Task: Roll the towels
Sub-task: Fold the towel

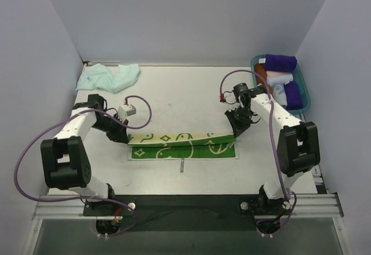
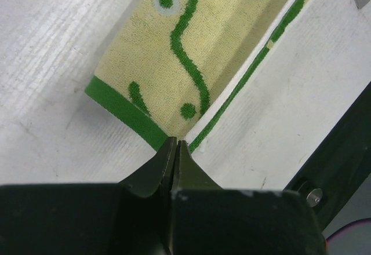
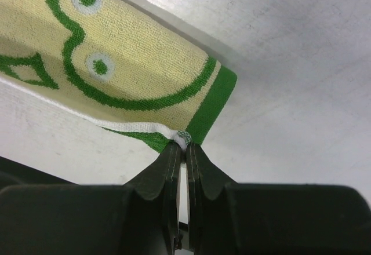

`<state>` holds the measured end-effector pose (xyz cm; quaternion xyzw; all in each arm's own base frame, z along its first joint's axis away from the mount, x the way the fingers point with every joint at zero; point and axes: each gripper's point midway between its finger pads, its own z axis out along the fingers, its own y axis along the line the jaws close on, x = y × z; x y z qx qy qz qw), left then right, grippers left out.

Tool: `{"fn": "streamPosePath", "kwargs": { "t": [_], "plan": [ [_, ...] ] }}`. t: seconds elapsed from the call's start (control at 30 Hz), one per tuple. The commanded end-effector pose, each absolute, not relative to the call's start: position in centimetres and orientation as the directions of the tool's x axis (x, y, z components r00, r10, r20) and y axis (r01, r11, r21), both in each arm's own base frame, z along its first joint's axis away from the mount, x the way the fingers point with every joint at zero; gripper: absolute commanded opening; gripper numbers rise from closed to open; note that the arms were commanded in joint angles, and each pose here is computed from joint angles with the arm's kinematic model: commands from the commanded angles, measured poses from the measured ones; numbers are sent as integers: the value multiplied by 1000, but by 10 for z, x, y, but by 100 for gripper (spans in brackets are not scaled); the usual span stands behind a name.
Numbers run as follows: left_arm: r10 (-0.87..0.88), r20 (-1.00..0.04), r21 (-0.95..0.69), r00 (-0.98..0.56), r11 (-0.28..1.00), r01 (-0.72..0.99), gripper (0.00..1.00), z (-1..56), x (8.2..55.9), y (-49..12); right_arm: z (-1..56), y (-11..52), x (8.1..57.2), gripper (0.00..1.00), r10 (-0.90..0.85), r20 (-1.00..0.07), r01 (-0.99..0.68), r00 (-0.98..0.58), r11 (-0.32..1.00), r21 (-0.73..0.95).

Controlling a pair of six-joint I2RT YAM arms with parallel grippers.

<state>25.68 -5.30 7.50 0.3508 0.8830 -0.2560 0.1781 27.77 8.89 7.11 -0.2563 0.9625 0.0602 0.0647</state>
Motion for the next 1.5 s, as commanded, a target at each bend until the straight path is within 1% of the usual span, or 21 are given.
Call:
{"fn": "streamPosePath", "kwargs": {
  "t": [0.0, 0.13, 0.27, 0.43, 0.53, 0.77, 1.0, 1.2, 1.47],
  "plan": [
    [582, -476, -316, -660, 587, 746, 0, 78, 243, -53, 74, 81, 254, 0, -513, -93, -520, -853, 850, 87],
    [605, -435, -345, -667, 572, 744, 0, 65, 235, -61, 53, 83, 247, 0, -520, -46, -522, -853, 847, 100],
    [642, -379, -334, -667, 577, 745, 0, 43, 229, -69, 36, 84, 248, 0, -519, -15, -518, -854, 849, 101],
    [662, -310, -334, -682, 596, 730, 0, 20, 222, -63, 25, 85, 248, 0, -524, 6, -520, -852, 848, 100],
    [669, -287, -333, -685, 601, 727, 0, 13, 220, -60, 23, 85, 248, 0, -526, 11, -523, -850, 847, 100],
    [665, -285, -315, -690, 615, 723, 0, 13, 224, -57, 28, 86, 250, 0, -529, -6, -527, -849, 845, 96],
    [651, -296, -318, -700, 623, 714, 0, 17, 227, -59, 60, 91, 251, 0, -534, -61, -538, -843, 837, 102],
    [645, -298, -327, -704, 623, 710, 0, 17, 224, -61, 58, 87, 234, 0, -542, -25, -541, -840, 833, 118],
    [643, -294, -328, -707, 627, 706, 0, 16, 223, -61, 29, 87, 210, 0, -547, 68, -530, -834, 830, 176]
  ]
}}
